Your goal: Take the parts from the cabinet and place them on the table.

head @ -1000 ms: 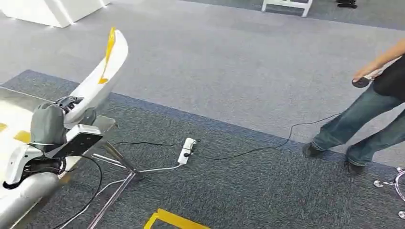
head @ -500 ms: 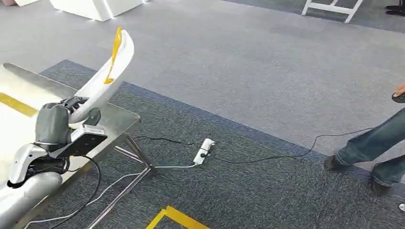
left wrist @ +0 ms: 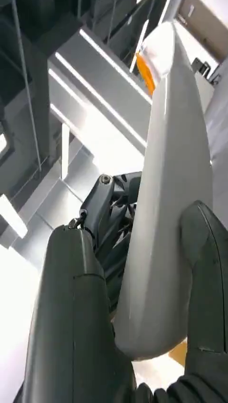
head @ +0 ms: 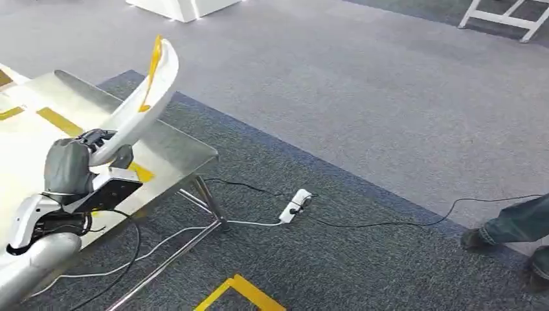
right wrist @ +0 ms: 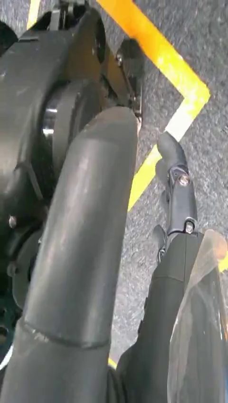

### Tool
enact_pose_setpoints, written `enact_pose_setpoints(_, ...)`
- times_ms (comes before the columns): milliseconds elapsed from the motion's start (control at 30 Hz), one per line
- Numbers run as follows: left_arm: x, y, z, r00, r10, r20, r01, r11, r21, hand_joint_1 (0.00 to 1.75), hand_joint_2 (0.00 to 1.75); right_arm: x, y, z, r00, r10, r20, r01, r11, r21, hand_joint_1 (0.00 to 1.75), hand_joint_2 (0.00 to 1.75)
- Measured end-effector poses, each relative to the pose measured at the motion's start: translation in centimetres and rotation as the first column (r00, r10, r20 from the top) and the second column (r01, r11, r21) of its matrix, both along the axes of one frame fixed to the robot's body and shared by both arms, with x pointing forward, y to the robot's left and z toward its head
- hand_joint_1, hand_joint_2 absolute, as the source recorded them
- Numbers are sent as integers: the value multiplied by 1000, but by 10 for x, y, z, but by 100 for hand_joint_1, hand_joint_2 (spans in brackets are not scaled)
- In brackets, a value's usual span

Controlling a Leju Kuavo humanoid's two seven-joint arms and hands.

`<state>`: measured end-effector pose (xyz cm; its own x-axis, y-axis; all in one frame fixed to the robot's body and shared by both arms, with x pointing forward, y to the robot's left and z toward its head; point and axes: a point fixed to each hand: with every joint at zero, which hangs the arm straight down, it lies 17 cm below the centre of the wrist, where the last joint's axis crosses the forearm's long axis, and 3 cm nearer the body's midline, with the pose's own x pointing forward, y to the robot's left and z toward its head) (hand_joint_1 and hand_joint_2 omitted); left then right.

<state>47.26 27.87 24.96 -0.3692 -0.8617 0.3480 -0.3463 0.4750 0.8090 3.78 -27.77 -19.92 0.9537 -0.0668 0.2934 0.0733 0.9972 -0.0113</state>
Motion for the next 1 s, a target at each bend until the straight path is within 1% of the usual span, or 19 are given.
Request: enact_pose_setpoints(1000, 2, 0, 3, 1000, 3, 3, -3, 1000, -3, 175, 175, 1, 1, 0, 1000, 18, 1, -18, 1000, 1, 0, 0)
